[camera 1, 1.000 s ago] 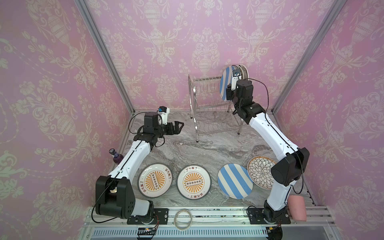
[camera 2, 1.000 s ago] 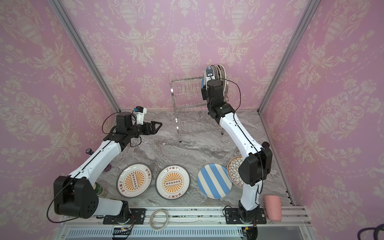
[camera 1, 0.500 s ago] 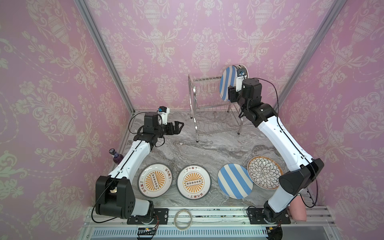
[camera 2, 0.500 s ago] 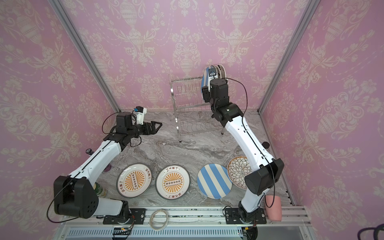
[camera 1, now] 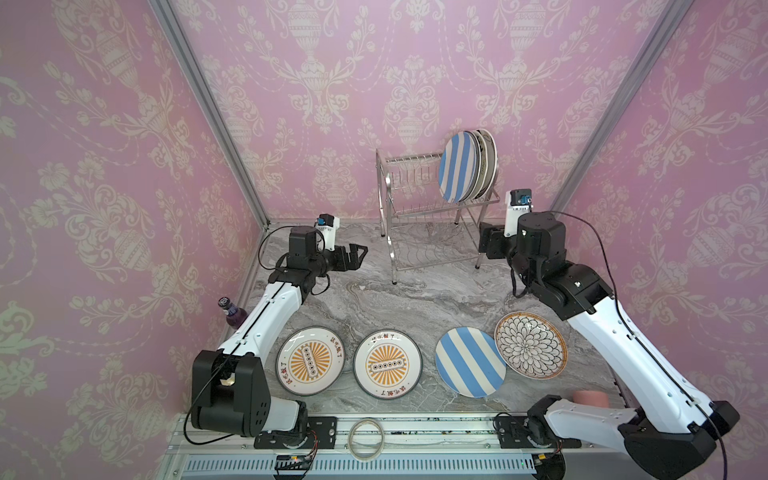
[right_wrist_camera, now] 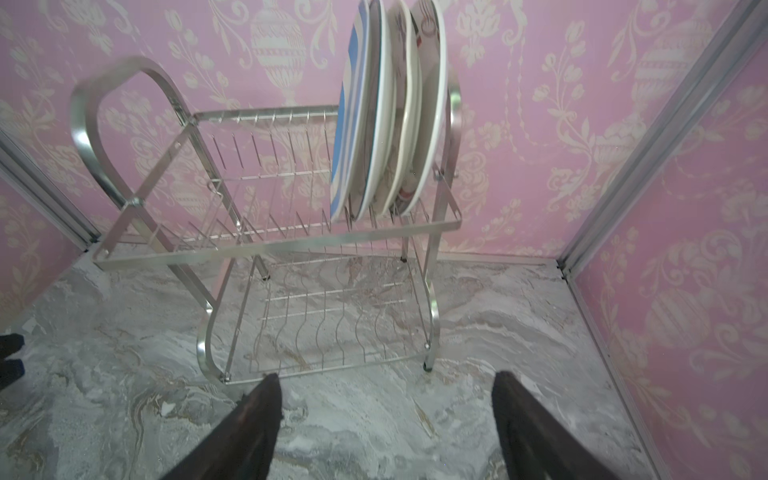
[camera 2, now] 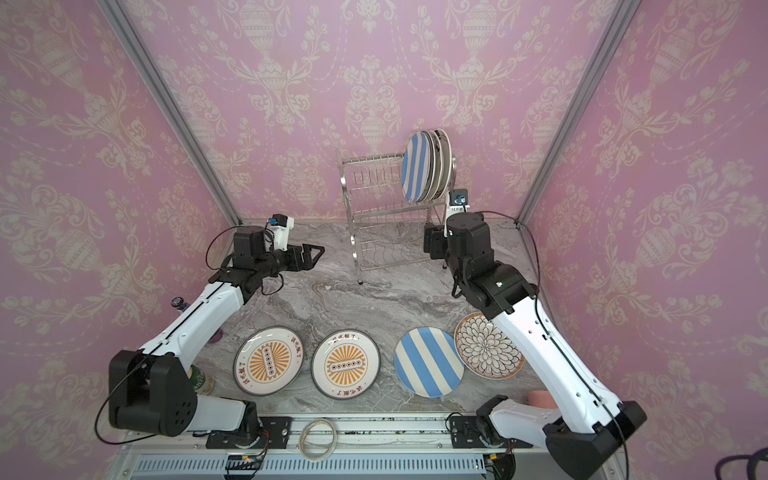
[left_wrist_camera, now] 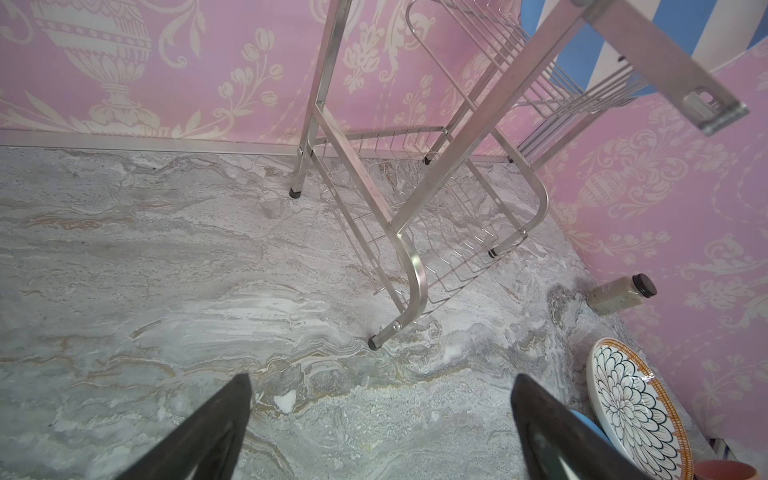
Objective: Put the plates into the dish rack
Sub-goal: 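Open the right gripper and withdraw it from the rack, then move the right gripper onto the flower-pattern plate rim while left gripper reaches toward it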
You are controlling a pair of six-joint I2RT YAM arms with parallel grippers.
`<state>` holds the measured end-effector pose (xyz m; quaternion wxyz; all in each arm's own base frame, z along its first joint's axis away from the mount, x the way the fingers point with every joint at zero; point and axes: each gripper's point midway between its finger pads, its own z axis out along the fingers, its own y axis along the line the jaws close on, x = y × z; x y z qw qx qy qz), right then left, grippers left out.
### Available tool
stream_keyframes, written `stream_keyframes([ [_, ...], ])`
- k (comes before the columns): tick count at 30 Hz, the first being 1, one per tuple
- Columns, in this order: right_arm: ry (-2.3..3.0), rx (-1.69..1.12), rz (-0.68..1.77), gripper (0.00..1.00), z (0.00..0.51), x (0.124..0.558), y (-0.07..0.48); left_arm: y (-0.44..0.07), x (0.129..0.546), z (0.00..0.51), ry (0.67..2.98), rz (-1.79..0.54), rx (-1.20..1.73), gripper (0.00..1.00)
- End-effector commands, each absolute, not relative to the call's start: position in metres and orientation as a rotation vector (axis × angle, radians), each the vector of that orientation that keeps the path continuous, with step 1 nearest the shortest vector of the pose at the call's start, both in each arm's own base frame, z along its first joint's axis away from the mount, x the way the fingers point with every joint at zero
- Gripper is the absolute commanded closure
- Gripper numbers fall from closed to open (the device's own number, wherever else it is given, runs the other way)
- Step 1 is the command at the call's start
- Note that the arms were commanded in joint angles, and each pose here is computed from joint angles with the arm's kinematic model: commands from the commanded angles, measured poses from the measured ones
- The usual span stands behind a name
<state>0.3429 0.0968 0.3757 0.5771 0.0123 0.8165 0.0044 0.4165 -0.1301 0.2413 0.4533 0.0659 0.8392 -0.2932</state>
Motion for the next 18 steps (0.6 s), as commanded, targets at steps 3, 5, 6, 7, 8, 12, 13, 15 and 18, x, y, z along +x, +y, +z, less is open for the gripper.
stream_keyframes([
  [3,2.104,0.284,0.058,0.15,0.280,0.296,0.062,-0.171,0.406,0.225,2.083,-0.827,0.285,0.01],
  [5,2.144,0.344,0.057,0.15,0.254,0.279,0.052,-0.181,0.400,0.219,2.103,-0.809,0.315,0.01],
  [6,2.153,0.374,0.055,0.15,0.244,0.272,0.047,-0.186,0.396,0.216,2.107,-0.806,0.328,0.01],
  [7,2.166,0.386,0.051,0.15,0.233,0.266,0.044,-0.192,0.392,0.215,2.107,-0.808,0.346,0.01],
  [8,2.172,0.434,0.077,0.14,0.222,0.261,0.042,-0.199,0.387,0.212,2.108,-0.803,0.363,0.01],
  [12,2.239,0.523,0.141,0.13,0.177,0.242,0.042,-0.219,0.368,0.198,2.131,-0.824,0.398,0.01],
  [13,2.256,0.544,0.149,0.13,0.167,0.238,0.042,-0.225,0.363,0.194,2.133,-0.849,0.405,0.01],
  [15,2.303,0.579,0.179,0.13,0.145,0.234,0.044,-0.238,0.354,0.186,2.139,-0.895,0.421,0.01],
  [18,2.373,0.631,0.167,0.13,0.118,0.231,0.042,-0.258,0.339,0.176,2.136,-0.948,0.478,0.01],
])
